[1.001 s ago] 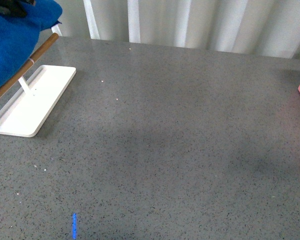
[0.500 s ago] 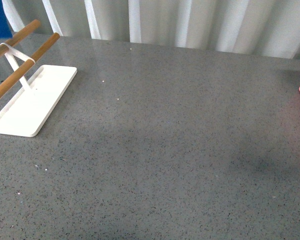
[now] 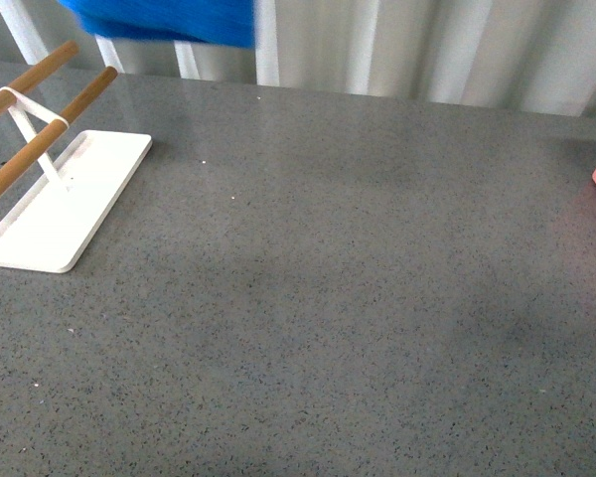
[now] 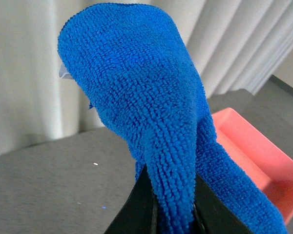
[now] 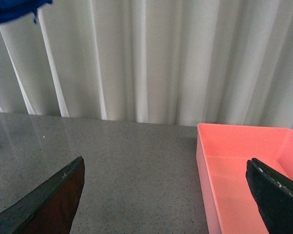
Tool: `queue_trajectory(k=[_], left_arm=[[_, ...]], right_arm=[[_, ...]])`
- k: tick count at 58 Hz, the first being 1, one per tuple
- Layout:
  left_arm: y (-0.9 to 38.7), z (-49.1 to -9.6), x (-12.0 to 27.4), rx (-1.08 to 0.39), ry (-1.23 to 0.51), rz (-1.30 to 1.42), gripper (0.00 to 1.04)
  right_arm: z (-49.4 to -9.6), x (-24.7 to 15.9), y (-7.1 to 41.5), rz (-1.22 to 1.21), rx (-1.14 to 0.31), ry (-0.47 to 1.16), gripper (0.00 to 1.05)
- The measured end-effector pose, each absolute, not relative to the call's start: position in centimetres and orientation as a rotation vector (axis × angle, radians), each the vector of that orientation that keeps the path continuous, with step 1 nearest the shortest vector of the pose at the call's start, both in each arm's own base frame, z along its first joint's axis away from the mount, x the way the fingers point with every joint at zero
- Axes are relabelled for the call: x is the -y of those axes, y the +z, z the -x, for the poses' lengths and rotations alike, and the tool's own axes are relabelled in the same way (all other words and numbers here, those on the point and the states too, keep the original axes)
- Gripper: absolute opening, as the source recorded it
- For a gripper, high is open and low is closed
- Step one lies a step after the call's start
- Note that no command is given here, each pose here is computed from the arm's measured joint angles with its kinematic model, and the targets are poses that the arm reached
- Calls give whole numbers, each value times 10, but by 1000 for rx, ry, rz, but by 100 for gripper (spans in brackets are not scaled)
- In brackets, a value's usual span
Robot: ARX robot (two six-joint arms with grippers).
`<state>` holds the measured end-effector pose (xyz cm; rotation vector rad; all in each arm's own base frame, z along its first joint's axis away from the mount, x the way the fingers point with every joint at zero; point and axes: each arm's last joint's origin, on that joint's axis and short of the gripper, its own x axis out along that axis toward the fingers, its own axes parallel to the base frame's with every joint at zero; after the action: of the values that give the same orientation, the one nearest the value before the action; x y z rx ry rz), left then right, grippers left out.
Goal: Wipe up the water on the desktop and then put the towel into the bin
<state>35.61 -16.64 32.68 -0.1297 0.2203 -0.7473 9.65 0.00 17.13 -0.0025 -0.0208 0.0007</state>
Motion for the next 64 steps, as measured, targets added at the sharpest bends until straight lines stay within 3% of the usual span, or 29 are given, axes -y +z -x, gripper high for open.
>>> queue_trajectory(k=[12,33,39,44,54,64], left_arm=[[288,-348,202,-269,-885,259,6],[273,-351,233,-292,-908,383,6],[277,-355,238,-282,-902,401,6],[283,-356,241,-268,-908,415,6],[288,-357,244,-256,-893,420,6],[289,-356,245,-262,-868,431,6]], right_arm=[[-96,0,171,3,21,1,98],[-96,0,171,3,21,1,98],[-98,-5,166,74,-211,181,98],[-100,-11,161,117,-271,270,98],[-139,-5,190,229,-121,296,98],[-189,-23,185,266,-93,415,98]])
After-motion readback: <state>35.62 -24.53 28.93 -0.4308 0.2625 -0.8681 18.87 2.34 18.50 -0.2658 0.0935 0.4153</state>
